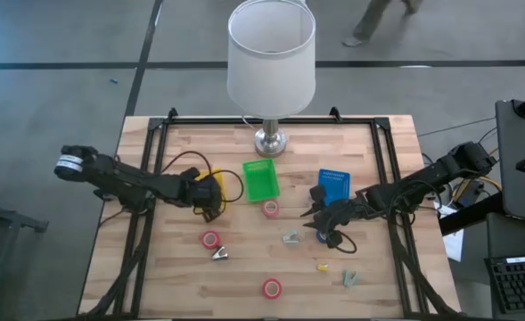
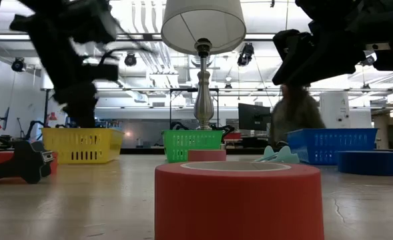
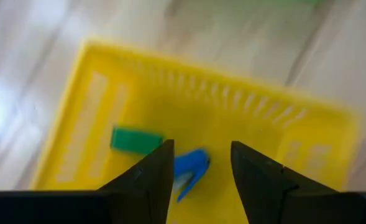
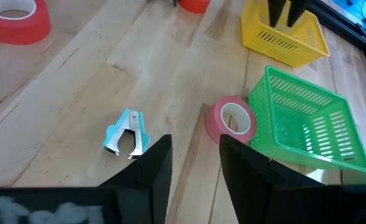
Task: Pick and place Stapler, Stapler remover, tape
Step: Put the yellow stapler into the yellow bin
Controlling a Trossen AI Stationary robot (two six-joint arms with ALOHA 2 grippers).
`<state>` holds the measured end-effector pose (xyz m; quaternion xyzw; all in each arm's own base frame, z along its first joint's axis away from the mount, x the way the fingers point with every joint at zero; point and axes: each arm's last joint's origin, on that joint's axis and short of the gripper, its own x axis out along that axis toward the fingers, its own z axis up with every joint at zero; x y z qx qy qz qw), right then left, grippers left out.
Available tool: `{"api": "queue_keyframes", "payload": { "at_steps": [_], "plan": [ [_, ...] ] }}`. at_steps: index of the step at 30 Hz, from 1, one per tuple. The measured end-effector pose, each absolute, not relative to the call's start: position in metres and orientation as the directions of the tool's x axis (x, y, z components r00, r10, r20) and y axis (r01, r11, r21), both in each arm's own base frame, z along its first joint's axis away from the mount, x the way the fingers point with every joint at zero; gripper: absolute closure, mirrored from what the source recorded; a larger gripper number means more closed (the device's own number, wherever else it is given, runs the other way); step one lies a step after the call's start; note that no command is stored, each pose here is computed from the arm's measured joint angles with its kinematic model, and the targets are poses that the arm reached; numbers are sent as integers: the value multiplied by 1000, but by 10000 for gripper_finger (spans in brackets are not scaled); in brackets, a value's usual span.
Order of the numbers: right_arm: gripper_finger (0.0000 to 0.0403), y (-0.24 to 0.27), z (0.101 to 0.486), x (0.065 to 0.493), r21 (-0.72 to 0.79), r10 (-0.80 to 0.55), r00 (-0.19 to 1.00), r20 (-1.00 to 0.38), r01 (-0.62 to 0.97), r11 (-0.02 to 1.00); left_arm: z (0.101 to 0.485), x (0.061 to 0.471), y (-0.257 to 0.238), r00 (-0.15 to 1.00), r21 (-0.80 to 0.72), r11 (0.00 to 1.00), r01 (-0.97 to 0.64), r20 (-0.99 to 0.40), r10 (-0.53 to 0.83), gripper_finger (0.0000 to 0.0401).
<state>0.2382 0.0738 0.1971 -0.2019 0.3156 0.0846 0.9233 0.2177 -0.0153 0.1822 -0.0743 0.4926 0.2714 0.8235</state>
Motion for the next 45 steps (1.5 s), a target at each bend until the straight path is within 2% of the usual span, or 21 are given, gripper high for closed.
{"api": "queue_keyframes", "payload": {
  "at_steps": [4,7,14,22,29,35,40,45],
  "plan": [
    [273,74,197,238,-303,29,786,-617,-272,913,206,231,-17,441,134,861,-491,-813,379,240],
    [273,74,197,238,-228,46,783,-620,-235,945,222,242,-18,521,96,874,-477,-770,369,240],
    [273,87,197,234,3,252,731,-634,-323,946,233,256,-20,653,63,904,-423,-671,352,240],
    [273,116,194,222,159,325,696,-640,-293,943,232,257,-20,659,69,908,-413,-665,351,240],
    [273,146,176,211,232,338,633,-697,-247,941,233,257,-20,663,66,908,-414,-662,351,240],
    [273,159,162,206,235,307,606,-734,-197,952,234,258,-20,670,60,908,-415,-655,349,240],
    [273,163,159,206,196,252,630,-734,-159,968,234,258,-20,671,60,908,-415,-654,349,240],
    [273,169,163,204,201,272,633,-725,-183,962,234,258,-20,671,60,908,-415,-654,350,240]
  ]
}}
